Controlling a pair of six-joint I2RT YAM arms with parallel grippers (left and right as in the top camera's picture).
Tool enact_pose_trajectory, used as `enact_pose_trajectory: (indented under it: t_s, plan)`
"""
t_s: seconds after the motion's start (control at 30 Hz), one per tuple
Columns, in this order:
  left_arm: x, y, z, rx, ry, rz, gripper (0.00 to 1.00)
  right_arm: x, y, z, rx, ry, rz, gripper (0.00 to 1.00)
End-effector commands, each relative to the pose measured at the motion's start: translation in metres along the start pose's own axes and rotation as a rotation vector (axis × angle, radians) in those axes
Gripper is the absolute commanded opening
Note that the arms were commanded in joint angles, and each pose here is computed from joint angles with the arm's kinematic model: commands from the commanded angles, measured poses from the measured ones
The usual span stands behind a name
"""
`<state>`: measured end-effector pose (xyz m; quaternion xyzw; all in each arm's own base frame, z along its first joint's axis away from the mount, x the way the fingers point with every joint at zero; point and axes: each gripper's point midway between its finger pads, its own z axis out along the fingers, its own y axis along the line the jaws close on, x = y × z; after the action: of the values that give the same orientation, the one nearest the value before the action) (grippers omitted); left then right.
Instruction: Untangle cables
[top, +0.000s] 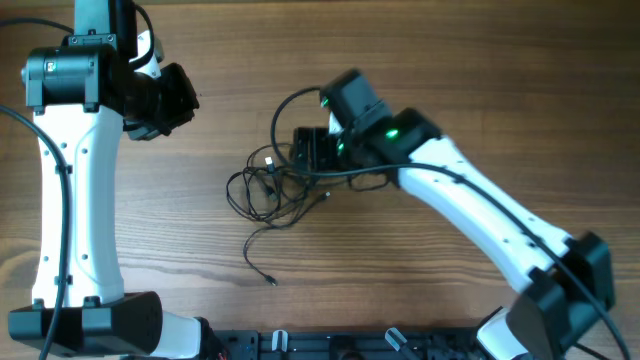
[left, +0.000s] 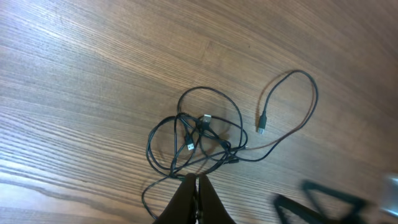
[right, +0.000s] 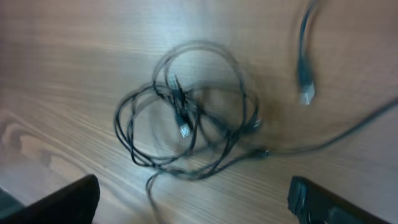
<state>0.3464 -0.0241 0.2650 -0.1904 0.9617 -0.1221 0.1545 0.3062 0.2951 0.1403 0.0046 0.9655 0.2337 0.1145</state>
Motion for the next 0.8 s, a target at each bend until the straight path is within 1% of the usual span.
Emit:
enact_pose_trajectory:
  t_s: [0.0, 0.03, 0.1, 0.23, 0.3, 0.37, 0.4, 0.43, 0.47, 0.5, 0.53, 0.57, 0.63, 0.67, 0.77]
  plan:
    - [0.002, 0.0, -0.001, 0.006, 0.009, 0.014, 0.04, 0.029, -0.016, 0.034, 0.086, 0.071, 0.686, 0.88]
    - [0.003, 0.0, -0.001, 0.005, 0.011, 0.013, 0.04, 0.033, -0.02, 0.042, 0.114, 0.063, 0.771, 0.88]
    - [0.004, 0.001, -0.001, 0.002, 0.016, 0.012, 0.04, 0.035, -0.026, 0.054, 0.154, 0.035, 0.83, 0.84]
    - [0.005, 0.001, -0.001, 0.0, 0.02, 0.012, 0.04, 0.045, -0.022, 0.086, 0.168, 0.055, 0.795, 0.8]
    - [0.007, 0.002, -0.001, -0.003, 0.028, 0.01, 0.04, 0.063, -0.026, 0.109, 0.221, 0.085, 0.794, 0.8]
    - [0.009, 0.003, -0.001, -0.007, 0.038, 0.008, 0.04, 0.076, -0.031, 0.125, 0.259, 0.107, 0.782, 0.8]
    - [0.011, 0.003, -0.001, -0.009, 0.043, 0.016, 0.04, 0.08, -0.032, 0.129, 0.268, 0.112, 0.775, 0.79]
    - [0.012, 0.004, -0.001, -0.011, 0.047, 0.031, 0.04, 0.082, -0.032, 0.132, 0.269, 0.114, 0.769, 0.71]
    - [0.012, 0.005, -0.001, -0.015, 0.05, 0.032, 0.04, 0.082, -0.031, 0.135, 0.266, 0.115, 0.763, 0.31]
    - [0.013, 0.005, -0.001, -0.016, 0.053, 0.032, 0.04, 0.082, -0.032, 0.136, 0.267, 0.117, 0.751, 0.04]
    - [0.013, 0.005, -0.001, -0.016, 0.053, 0.032, 0.04, 0.086, -0.026, 0.136, 0.239, 0.163, 0.682, 0.04]
    - [0.013, 0.005, -0.001, -0.017, 0.054, 0.031, 0.04, 0.09, -0.002, 0.134, 0.117, 0.249, 0.485, 0.04]
    - [0.013, 0.005, -0.001, -0.016, 0.053, 0.032, 0.04, 0.085, 0.041, 0.118, -0.111, 0.29, 0.169, 0.04]
    - [0.012, 0.005, -0.001, -0.015, 0.049, 0.032, 0.04, 0.078, 0.065, 0.099, -0.225, 0.263, 0.022, 0.04]
    - [0.012, 0.001, -0.001, 0.003, 0.05, 0.034, 0.04, 0.055, 0.105, 0.034, -0.389, 0.092, -0.293, 0.04]
